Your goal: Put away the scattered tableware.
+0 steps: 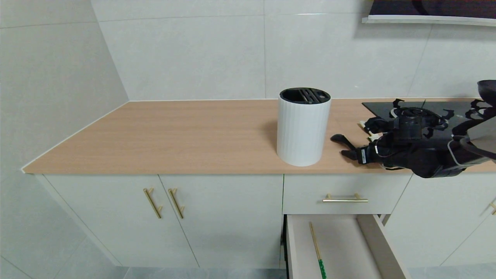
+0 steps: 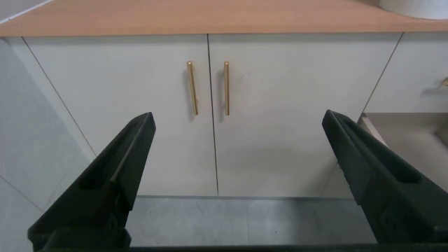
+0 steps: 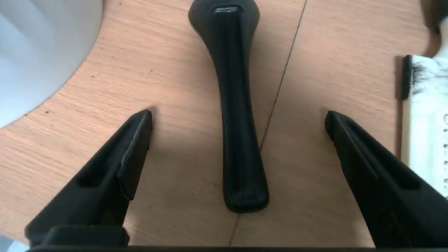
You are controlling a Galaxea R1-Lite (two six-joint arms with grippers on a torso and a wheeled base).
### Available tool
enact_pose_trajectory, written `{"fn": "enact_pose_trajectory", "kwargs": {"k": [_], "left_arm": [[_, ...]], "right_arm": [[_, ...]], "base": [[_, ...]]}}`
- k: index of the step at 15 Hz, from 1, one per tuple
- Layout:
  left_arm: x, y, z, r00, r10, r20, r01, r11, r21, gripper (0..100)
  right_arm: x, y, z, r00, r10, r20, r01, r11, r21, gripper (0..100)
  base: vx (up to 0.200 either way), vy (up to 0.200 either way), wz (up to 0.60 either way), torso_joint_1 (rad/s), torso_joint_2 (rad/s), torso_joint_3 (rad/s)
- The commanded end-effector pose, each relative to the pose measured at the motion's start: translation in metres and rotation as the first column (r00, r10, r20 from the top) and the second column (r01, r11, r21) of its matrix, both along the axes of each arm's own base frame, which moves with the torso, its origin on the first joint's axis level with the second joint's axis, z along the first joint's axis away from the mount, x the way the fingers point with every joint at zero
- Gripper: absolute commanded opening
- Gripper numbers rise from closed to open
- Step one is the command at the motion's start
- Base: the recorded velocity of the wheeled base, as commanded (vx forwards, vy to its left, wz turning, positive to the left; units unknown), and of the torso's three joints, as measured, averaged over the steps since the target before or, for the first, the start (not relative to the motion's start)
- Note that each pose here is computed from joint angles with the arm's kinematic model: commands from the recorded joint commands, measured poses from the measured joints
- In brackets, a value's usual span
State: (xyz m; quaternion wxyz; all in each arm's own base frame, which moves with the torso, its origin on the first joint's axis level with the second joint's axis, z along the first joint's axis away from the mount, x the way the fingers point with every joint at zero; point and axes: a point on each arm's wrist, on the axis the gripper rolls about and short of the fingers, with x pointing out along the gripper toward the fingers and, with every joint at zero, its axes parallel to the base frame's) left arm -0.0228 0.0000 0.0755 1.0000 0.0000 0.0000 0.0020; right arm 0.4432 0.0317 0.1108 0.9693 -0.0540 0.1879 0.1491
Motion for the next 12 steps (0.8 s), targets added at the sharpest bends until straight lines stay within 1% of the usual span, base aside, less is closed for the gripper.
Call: {"fn": "enact_pose_trajectory", "kwargs": {"k": [1, 9, 10, 12], "left_arm": [[0.000, 0.000, 0.000, 1.000, 0.001, -0.002, -0.001, 1.000, 0.000, 100], [0.000, 0.000, 0.000, 1.000, 0.001, -0.002, -0.001, 1.000, 0.000, 100], [0.000, 0.000, 0.000, 1.000, 0.001, 0.000, -0.001, 1.000, 0.000, 100], [0.000, 0.000, 0.000, 1.000, 0.001, -0.002, -0.001, 1.000, 0.000, 100]], "right_arm": [[0.000, 0.001, -0.002, 1.000, 0.003, -0.007, -0.003, 1.000, 0.001, 0], [0.000, 0.002, -0.002, 1.000, 0.000, -0.013, 0.000, 1.000, 0.000, 0], [-0.003, 0.003, -0.001, 0.999, 0.003, -0.044, -0.003, 1.000, -0.002, 0], [-0.007, 0.008, 0.007, 0.998, 0.012, -0.069, -0.012, 1.000, -0.001, 0]], "base": [[0.000, 0.000, 0.00, 0.000, 0.00, 0.000], [0.000, 0.000, 0.00, 0.000, 0.00, 0.000], [0.000, 0.000, 0.00, 0.000, 0.00, 0.000], [0.000, 0.000, 0.00, 0.000, 0.00, 0.000]]}}
